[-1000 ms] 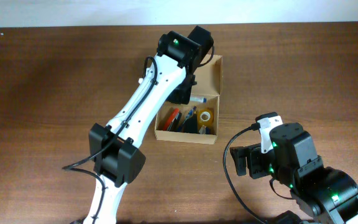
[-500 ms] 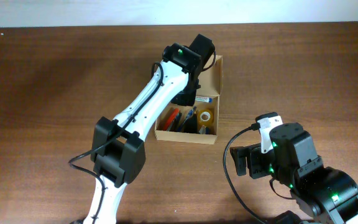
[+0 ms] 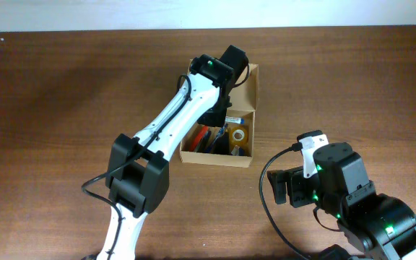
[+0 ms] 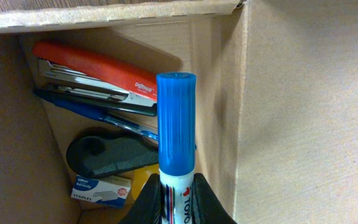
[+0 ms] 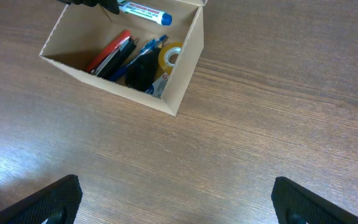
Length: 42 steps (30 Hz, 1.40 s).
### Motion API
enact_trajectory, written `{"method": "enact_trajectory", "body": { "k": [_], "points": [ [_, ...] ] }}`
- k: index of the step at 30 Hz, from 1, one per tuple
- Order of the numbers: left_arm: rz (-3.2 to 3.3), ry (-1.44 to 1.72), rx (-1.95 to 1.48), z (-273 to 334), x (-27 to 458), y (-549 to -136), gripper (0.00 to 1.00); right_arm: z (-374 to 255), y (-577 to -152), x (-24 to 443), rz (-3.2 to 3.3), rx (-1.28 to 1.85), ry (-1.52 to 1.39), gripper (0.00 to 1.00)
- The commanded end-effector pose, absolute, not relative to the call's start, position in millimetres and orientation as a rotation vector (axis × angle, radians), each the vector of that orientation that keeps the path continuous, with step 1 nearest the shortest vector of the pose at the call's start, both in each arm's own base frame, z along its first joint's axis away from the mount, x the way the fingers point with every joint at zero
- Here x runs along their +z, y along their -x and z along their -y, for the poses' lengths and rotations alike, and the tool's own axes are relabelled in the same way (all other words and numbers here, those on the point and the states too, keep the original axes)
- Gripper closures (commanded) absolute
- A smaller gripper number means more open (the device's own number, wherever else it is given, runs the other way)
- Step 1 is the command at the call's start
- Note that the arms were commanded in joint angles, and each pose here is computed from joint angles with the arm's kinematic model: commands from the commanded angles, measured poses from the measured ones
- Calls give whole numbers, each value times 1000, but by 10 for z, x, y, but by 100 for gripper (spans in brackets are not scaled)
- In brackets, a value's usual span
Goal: Pack container
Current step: 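Carry the whiteboard marker over the box and lower it inside, then release the marker and lift the left gripper away from the box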
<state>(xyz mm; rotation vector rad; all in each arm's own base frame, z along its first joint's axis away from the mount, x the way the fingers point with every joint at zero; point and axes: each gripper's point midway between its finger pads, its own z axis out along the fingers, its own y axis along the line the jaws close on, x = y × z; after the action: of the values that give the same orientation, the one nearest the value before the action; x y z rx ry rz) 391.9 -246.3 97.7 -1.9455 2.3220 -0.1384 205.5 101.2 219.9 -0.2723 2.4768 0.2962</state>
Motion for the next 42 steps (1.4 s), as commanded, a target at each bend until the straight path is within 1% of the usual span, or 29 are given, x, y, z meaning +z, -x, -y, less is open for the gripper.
{"method": "enact_trajectory", "body": {
  "k": [1,2,3,5,7,10,11,13,14,15,21,31,37,40,42],
  "points": [
    [-2286,1950,-150,2402,1055,-3941,82,-1004,-2048,2200,-2472,290,270,1],
    [-2285,1950,-150,2401,1056,-3942,82,-1005,-2048,2200,-2472,290,270,1],
    [-2284,1949,-150,2400,1056,-3943,79,-1004,-2047,2199,-2473,290,270,1],
    [-2285,1950,-150,2401,1056,-3943,69,-1004,-2048,2200,-2472,290,270,1],
    [-2284,1950,-150,2400,1056,-3943,64,-1004,-2047,2199,-2473,290,270,1],
    [-2285,1949,-150,2401,1056,-3942,62,-1005,-2048,2200,-2472,290,270,1],
    [-2286,1950,-149,2401,1055,-3941,56,-1004,-2048,2200,-2472,290,270,1],
    [-2293,1955,-155,2415,1058,-3932,40,-1005,-2048,2200,-2472,290,270,1],
    [-2299,1959,-164,2428,1077,-3923,2,-1004,-2048,2200,-2472,290,270,1],
    [-2302,1961,-170,2432,1097,-3915,0,-1005,-2048,2200,-2472,290,270,1],
    [-2284,1960,-166,2286,1399,-3790,0,-1004,-2047,2199,-2473,290,270,1],
    [-2223,1866,125,1580,2021,-3208,0,-1005,-2048,2200,-2472,290,270,1],
    [-2310,1560,179,1401,2190,-3289,0,-1005,-2048,2200,-2472,290,270,1],
    [-2501,1227,260,1374,2203,-3305,0,-1005,-2048,2200,-2472,290,270,1],
    [-2583,1068,291,1375,2203,-3305,0,-1005,-2048,2200,-2472,290,270,1]
  ]
}}
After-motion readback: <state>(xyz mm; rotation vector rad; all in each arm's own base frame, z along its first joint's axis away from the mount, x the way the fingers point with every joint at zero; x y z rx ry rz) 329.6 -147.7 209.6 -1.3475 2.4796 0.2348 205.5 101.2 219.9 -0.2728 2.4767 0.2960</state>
